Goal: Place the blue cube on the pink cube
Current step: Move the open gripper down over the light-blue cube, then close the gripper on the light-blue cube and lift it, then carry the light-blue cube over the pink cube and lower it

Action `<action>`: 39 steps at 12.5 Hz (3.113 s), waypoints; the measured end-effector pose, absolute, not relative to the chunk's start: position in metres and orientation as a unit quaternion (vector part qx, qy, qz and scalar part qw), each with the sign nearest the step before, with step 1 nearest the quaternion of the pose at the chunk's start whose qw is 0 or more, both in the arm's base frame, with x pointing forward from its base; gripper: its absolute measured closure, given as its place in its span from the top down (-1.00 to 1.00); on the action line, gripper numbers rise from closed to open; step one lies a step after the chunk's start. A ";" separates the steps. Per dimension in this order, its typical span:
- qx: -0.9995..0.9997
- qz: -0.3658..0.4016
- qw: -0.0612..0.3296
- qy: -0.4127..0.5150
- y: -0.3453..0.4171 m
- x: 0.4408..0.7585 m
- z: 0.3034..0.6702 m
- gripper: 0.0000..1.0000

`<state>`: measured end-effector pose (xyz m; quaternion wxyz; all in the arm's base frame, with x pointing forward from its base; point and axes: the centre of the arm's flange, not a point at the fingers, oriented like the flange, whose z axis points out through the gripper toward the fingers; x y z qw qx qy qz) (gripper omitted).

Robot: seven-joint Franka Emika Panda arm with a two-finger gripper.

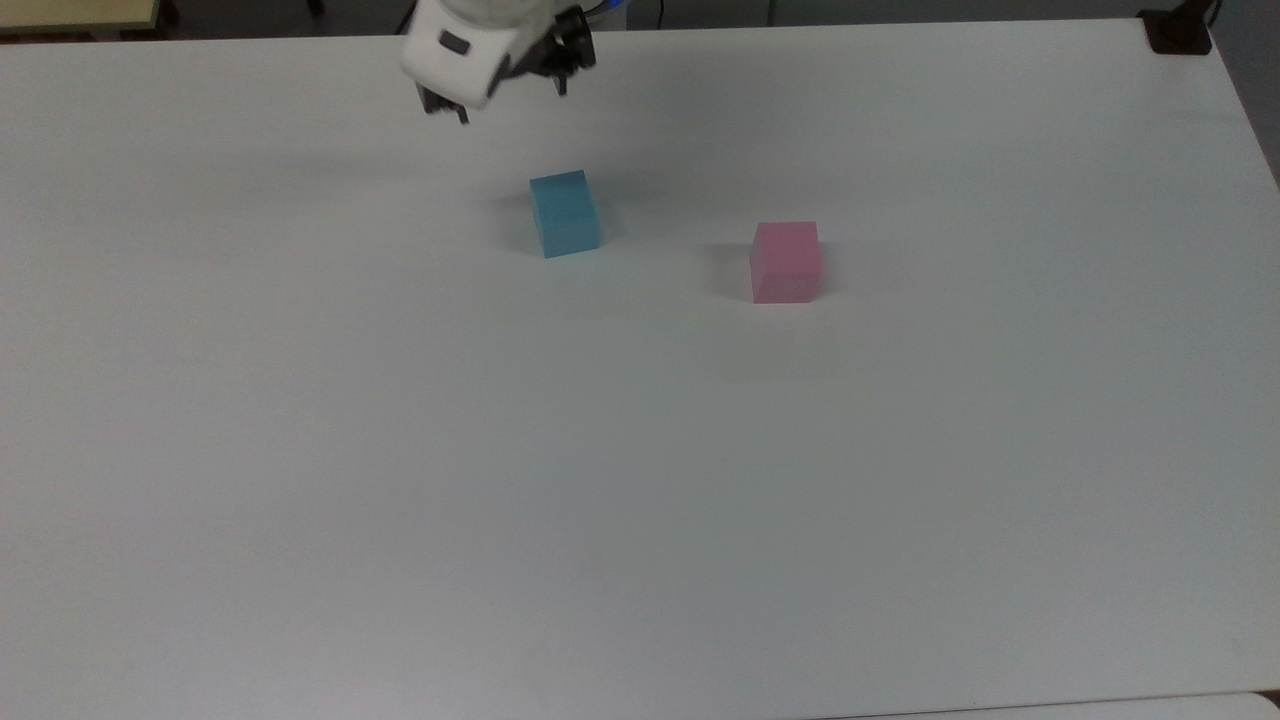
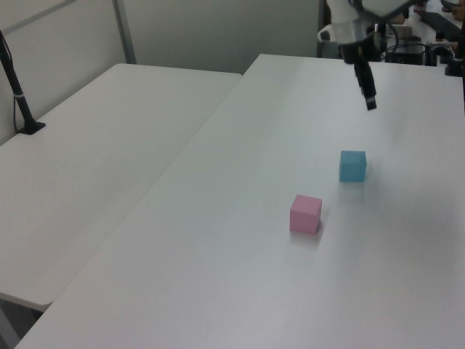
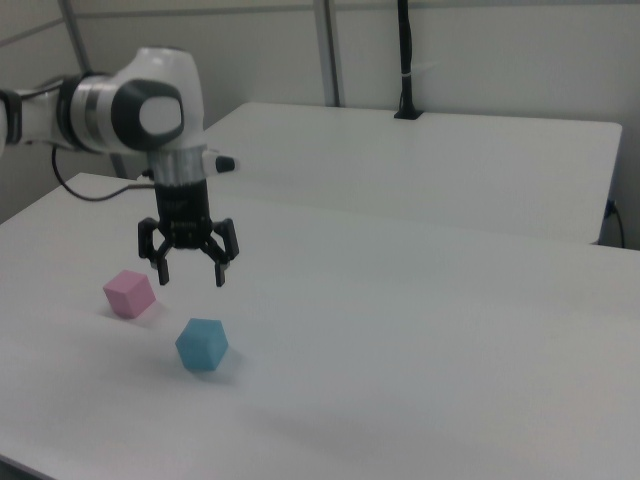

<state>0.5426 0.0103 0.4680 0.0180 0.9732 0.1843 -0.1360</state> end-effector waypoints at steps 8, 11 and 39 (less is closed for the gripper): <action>0.977 -0.119 0.025 0.176 0.058 0.537 0.371 1.00; 0.978 -0.126 0.032 0.166 0.059 0.544 0.343 1.00; 0.998 -0.056 0.038 0.020 0.271 0.581 0.411 0.03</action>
